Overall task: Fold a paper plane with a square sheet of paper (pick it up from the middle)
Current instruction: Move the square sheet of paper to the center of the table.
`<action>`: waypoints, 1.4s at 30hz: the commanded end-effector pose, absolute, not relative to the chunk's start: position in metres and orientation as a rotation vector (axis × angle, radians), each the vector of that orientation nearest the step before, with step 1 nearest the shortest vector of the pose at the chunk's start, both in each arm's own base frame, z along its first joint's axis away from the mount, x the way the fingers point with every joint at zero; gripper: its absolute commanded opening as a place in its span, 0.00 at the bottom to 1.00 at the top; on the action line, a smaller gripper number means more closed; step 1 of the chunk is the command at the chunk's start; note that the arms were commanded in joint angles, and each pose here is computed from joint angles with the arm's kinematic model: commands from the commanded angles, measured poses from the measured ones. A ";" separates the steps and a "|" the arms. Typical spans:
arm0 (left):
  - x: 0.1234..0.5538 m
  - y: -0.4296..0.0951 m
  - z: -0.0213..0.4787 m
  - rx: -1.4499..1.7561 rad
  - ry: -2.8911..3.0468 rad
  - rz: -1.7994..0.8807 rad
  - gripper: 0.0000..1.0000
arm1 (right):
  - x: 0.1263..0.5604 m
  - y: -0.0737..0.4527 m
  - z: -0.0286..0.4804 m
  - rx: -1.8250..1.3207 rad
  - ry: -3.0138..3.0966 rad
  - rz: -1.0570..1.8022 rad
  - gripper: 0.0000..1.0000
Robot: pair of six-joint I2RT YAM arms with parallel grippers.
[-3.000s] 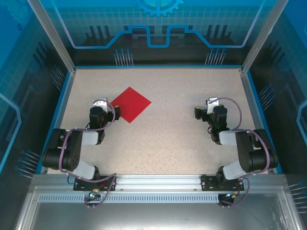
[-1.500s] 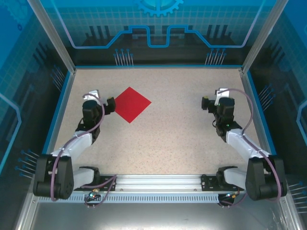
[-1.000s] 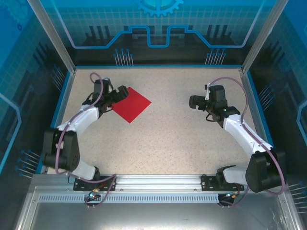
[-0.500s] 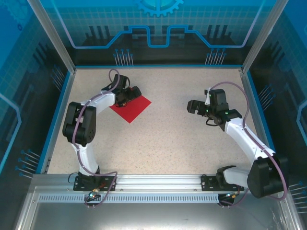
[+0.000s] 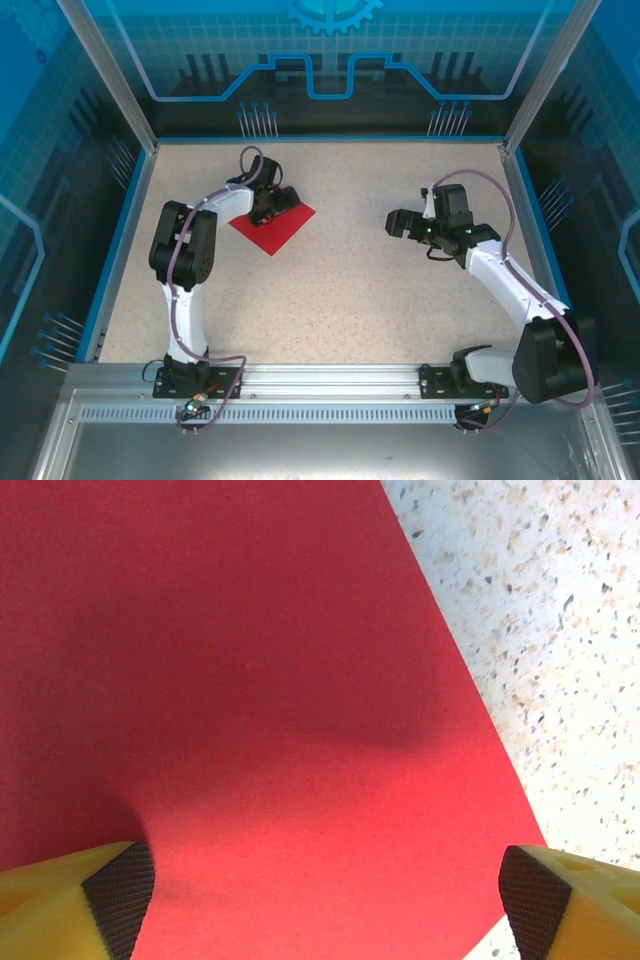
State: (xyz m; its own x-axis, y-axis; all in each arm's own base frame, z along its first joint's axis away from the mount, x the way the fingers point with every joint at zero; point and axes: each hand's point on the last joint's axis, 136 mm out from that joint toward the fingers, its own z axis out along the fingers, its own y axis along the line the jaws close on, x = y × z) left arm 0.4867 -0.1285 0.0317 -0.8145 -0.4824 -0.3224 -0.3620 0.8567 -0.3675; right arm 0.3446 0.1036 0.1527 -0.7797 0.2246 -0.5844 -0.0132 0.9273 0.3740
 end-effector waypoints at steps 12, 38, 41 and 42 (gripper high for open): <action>0.418 -0.186 0.001 -0.479 2.821 -0.435 0.90 | 0.350 0.095 0.176 0.164 2.424 0.441 0.99; 0.376 -0.235 0.095 -0.314 2.664 -0.684 0.99 | 0.335 0.139 0.156 -0.105 2.532 0.425 0.99; 0.390 -0.211 0.099 -0.417 2.642 -0.695 0.99 | 0.342 0.180 0.144 -0.197 2.575 0.430 0.99; 0.393 -0.201 0.100 -0.451 2.634 -0.692 0.99 | 0.344 0.194 0.142 -0.231 2.584 0.438 0.99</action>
